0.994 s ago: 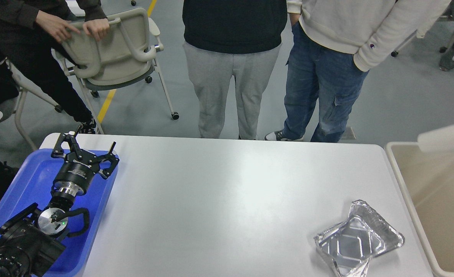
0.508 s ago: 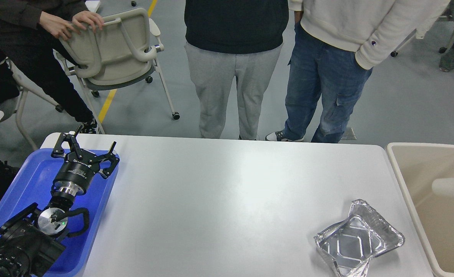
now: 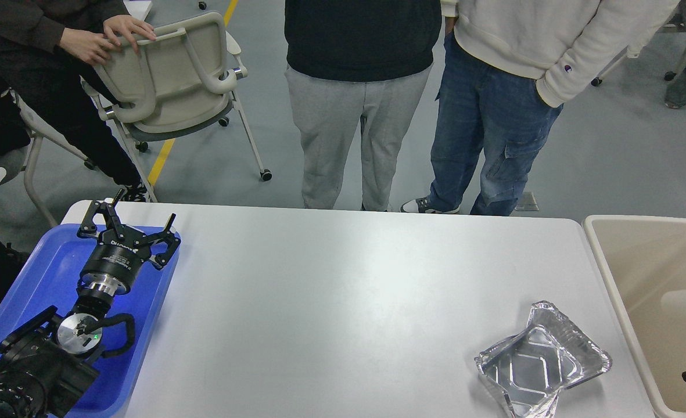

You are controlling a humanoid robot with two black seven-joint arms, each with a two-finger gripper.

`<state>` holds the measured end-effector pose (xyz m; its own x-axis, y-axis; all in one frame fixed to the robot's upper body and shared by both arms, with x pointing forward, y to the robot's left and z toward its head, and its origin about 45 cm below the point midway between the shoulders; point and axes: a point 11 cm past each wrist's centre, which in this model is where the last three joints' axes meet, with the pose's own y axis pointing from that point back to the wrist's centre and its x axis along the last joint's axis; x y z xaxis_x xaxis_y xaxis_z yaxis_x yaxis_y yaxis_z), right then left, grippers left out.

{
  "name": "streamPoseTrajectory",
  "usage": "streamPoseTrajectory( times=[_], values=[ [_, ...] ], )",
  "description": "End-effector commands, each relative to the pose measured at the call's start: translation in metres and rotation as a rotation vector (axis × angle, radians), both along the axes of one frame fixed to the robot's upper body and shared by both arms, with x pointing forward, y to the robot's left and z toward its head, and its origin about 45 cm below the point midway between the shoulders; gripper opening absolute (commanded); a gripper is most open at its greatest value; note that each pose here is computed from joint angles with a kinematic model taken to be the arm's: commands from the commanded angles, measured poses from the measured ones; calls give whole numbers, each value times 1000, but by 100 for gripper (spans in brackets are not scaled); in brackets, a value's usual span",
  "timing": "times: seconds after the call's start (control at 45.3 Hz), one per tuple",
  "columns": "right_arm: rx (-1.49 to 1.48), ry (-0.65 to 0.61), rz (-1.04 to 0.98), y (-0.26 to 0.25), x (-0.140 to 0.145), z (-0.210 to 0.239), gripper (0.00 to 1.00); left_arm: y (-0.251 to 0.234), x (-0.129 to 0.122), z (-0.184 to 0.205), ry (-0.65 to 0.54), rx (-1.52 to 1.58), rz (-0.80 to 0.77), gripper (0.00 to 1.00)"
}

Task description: Tidy desktop

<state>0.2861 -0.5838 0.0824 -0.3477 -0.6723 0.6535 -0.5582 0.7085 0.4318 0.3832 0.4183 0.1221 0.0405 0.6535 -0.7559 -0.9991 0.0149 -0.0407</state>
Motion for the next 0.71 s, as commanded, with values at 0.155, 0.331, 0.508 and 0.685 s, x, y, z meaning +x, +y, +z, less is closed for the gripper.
streamPoseTrajectory(
  times=[0.155, 0.331, 0.508, 0.685],
  values=[
    [-38, -12, -43, -2, -3, 2, 100, 1, 0, 1, -1, 0, 1, 100],
    [113, -169, -139, -11, 2, 12, 99, 0, 0, 0, 1, 0, -2, 100],
    [331, -459, -89, -24, 42, 65, 99, 1, 0, 1, -1, 0, 1, 100],
    [603, -767, 154, 22, 92, 116, 100, 1, 0, 1, -1, 0, 1, 100]
  ],
)
